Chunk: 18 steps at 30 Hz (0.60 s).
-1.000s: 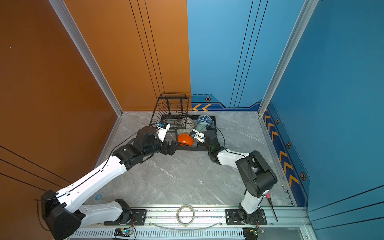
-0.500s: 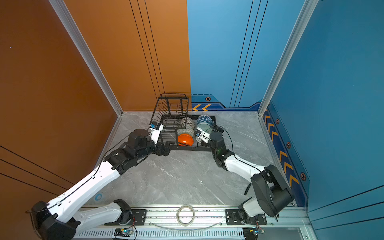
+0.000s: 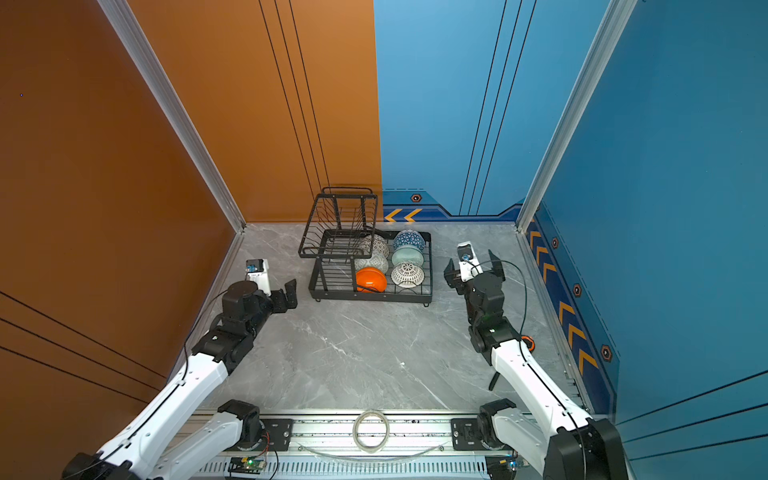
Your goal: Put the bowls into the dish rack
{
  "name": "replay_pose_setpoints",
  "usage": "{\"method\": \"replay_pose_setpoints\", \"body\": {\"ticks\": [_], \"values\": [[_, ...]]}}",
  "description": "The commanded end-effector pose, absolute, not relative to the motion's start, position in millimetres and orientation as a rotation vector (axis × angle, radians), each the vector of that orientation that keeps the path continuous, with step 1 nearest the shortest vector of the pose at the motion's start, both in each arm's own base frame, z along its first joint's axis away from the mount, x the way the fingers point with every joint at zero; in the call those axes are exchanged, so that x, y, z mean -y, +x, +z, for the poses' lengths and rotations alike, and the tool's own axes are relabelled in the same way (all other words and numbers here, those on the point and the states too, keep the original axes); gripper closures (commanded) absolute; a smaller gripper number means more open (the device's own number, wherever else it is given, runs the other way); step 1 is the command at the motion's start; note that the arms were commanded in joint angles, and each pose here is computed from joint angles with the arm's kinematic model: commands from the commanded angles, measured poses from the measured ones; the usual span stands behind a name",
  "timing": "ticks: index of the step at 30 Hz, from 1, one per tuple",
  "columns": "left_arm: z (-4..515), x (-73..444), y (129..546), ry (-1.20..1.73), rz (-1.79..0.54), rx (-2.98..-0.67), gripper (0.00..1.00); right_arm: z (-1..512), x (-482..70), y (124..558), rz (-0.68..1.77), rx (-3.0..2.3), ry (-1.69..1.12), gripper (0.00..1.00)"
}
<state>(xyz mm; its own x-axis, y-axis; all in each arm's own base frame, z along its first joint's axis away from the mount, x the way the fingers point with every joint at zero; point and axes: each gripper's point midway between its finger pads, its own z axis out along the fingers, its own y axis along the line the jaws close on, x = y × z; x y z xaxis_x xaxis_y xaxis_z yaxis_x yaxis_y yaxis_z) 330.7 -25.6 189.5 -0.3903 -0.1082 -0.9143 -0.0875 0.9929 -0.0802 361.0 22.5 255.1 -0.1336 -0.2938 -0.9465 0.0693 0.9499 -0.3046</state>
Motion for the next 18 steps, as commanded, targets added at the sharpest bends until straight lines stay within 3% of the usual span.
{"method": "replay_pose_setpoints", "body": {"ticks": [1,11,18], "values": [[187.5,0.8,344.1,-0.237,0.014,-1.838,0.02,223.4,-11.8,352.7,-0.162,-1.698,0.010,0.00],[132.9,-34.1,373.6,-0.217,0.263,-1.884,0.02,147.0,19.5,356.6,-0.248,-1.781,0.157,0.00],[91.4,-26.2,391.4,-0.143,0.186,-1.905,0.02,108.7,31.4,371.5,-0.210,-1.784,0.243,0.00]]}}
